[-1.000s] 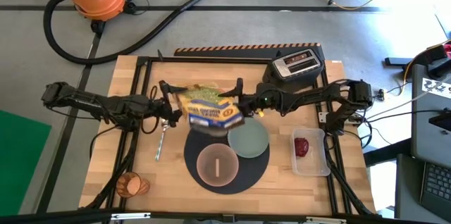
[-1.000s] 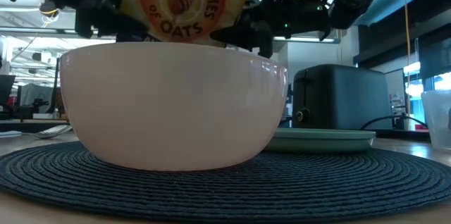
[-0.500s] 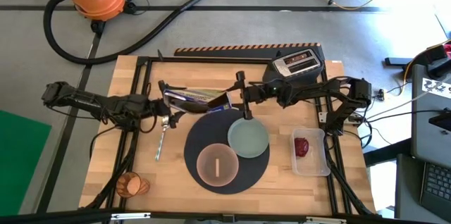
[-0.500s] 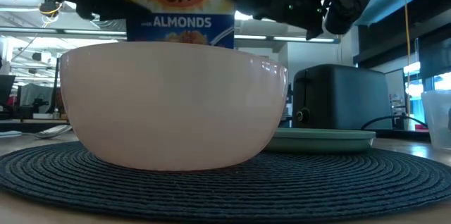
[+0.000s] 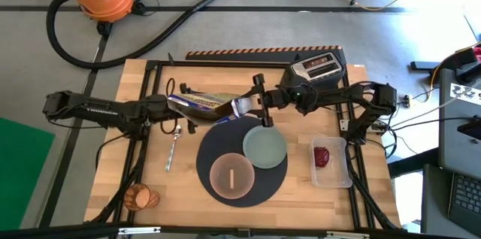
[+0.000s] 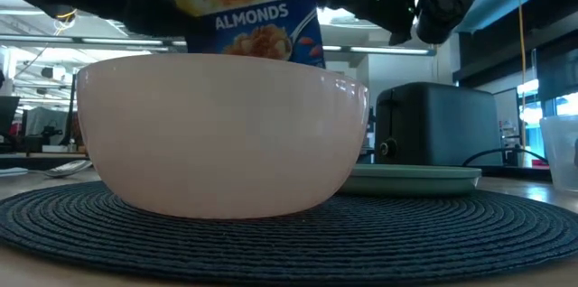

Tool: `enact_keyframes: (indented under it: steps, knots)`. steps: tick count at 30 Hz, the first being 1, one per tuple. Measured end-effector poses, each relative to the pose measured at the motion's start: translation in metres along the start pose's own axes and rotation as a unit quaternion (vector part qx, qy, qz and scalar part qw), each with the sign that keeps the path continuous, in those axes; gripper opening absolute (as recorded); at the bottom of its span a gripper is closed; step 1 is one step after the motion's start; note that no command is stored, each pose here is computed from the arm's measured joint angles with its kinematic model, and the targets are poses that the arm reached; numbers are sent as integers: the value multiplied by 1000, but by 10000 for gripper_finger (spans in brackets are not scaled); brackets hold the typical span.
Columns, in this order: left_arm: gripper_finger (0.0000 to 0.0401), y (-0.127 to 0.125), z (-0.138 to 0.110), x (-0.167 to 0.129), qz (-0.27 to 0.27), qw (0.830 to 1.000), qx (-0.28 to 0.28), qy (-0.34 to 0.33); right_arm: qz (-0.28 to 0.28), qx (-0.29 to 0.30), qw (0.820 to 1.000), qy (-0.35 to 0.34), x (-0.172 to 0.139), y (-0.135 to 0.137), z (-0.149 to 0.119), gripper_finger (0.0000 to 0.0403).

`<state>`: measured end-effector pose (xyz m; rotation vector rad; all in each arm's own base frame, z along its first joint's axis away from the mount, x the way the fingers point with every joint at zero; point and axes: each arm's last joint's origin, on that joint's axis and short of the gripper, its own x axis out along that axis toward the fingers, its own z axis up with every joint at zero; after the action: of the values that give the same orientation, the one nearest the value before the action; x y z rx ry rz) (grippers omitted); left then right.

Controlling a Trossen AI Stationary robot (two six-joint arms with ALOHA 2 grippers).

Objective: Arrange a breakfast setting
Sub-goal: Pour the cereal from the yellow cereal box into the pink bowl

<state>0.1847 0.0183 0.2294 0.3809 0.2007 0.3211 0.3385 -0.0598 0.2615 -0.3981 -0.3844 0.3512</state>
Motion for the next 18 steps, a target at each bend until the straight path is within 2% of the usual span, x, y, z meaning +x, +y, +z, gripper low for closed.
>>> enact_keyframes:
  steps: [4, 12, 15, 18]
  knots:
    - [340, 4, 2, 5, 0, 1000, -4, -23, 1, 1, 1000, -3, 0, 0, 1, 202]
    - [282, 9, -1, 5, -9, 1000, 7, -26, 9, 30, 999, 38, 0, 1, -6, 202]
    - [269, 10, -3, 2, -8, 1000, 9, -12, -4, 50, 996, 77, -5, -3, -14, 210]
    - [265, 12, -4, -4, 1, 999, 2, 34, -17, 73, 990, 117, -12, -9, -25, 241]
